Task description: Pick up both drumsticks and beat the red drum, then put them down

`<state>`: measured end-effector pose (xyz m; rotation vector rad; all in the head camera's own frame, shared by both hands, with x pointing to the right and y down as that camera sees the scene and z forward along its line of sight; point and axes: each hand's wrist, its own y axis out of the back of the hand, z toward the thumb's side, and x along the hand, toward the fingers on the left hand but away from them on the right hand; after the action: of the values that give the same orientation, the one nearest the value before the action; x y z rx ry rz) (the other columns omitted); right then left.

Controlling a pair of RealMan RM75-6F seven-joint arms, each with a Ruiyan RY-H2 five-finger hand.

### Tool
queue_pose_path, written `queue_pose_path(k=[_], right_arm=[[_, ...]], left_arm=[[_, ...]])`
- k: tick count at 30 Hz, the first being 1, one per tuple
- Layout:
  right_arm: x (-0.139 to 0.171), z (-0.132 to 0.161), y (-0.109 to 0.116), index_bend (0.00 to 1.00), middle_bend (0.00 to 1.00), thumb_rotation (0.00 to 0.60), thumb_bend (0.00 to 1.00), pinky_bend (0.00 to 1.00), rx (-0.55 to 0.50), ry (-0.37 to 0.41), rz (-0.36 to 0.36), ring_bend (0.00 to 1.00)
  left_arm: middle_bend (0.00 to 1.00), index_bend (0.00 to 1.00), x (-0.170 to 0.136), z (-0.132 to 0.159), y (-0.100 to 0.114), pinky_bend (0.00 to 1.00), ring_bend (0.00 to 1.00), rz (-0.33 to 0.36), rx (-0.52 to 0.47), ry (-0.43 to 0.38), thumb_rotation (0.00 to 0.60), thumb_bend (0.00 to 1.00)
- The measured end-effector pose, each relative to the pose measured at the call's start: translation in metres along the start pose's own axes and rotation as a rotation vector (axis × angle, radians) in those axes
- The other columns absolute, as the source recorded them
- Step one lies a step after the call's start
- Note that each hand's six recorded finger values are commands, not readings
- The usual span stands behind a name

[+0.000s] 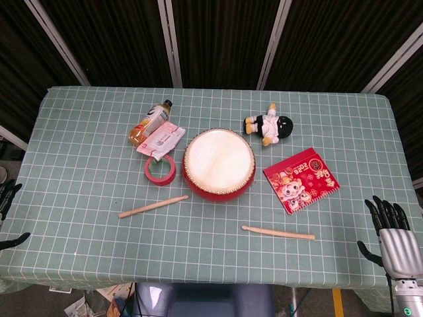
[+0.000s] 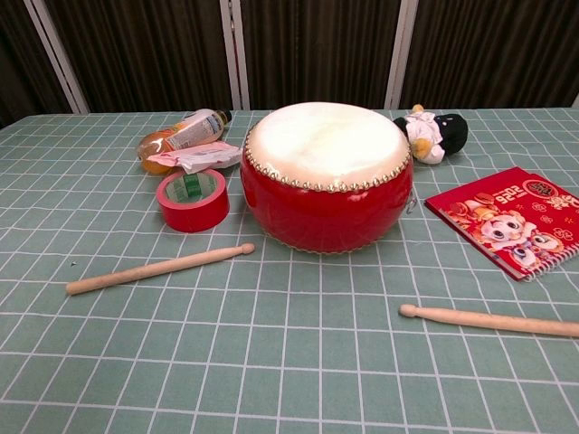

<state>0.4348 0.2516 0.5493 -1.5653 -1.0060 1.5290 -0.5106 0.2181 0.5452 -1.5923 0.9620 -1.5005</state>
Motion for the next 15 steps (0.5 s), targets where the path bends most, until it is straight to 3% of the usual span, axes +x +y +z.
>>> queue_pose_path(k=[15], right_arm=[[-0.0013,0.0003,-0.0010,0.00,0.00,0.600,0.30,0.00,0.004,-0.003,0.005,0.00]], left_arm=[[0.00,0.00,0.0012,-0.0001,-0.0021,0.00,0.00,-0.011,0.000,0.002,0.600,0.00]])
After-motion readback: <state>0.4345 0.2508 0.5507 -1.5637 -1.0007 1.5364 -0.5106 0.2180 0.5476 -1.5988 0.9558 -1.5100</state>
